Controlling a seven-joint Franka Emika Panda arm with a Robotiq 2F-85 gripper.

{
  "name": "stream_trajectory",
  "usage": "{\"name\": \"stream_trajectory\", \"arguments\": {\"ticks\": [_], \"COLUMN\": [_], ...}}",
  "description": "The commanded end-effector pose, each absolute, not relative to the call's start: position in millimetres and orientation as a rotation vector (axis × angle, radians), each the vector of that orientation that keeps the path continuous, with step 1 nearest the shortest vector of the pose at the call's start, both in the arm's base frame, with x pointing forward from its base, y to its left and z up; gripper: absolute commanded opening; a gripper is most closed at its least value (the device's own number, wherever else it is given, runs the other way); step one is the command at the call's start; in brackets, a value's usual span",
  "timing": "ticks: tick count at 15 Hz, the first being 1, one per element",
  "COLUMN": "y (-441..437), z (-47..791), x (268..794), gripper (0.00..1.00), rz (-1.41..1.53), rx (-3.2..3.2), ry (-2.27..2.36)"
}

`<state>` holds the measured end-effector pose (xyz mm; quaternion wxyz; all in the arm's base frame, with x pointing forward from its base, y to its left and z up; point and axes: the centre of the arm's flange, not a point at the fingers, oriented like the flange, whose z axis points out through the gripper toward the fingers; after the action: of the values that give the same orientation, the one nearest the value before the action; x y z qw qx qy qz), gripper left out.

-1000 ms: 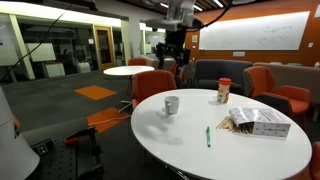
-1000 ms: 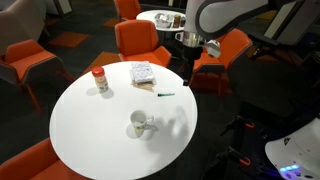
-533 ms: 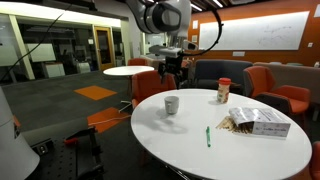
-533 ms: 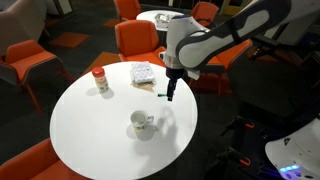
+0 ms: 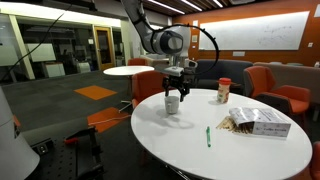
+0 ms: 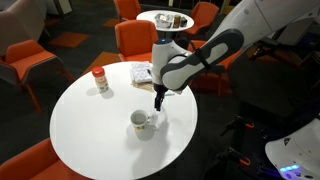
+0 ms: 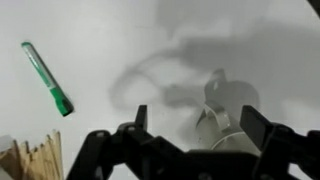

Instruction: Move the cup towards you

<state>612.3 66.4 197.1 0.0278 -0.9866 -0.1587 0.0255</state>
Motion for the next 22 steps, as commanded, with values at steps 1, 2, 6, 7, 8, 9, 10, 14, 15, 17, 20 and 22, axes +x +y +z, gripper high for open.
{"name": "stream_trajectory", "arguments": {"ticks": [1,2,6,7,8,9,10,14,15,17,20,22], "y": [71.7,73.2,87.7,93.4,99.5,104.8,109.6,117.4,117.2,115.4,110.0,103.6], "z": [183.5,179.1,160.6,157.4,154.4,151.2,148.6,142.8,141.3,138.4,133.2,130.3], "x": [644.6,650.8,671.9,675.3,678.4,681.0,683.9,691.2,692.5,692.1,687.7,683.8], "gripper": [1.00,1.00,1.00,1.00,1.00,1.00,0.96,0.62,0.53,0.35,0.08,0.00], "rz": [0.069,0.057,0.060,0.061,0.066,0.064,0.065,0.076,0.082,0.114,0.170,0.201], "rx": [-3.059,-3.060,-3.055,-3.051,-3.044,-3.045,-3.047,-3.052,-3.048,-3.045,-3.032,-3.033], "ry": [-0.438,-0.429,-0.373,-0.363,-0.368,-0.363,-0.351,-0.307,-0.309,-0.311,-0.312,-0.303]}}
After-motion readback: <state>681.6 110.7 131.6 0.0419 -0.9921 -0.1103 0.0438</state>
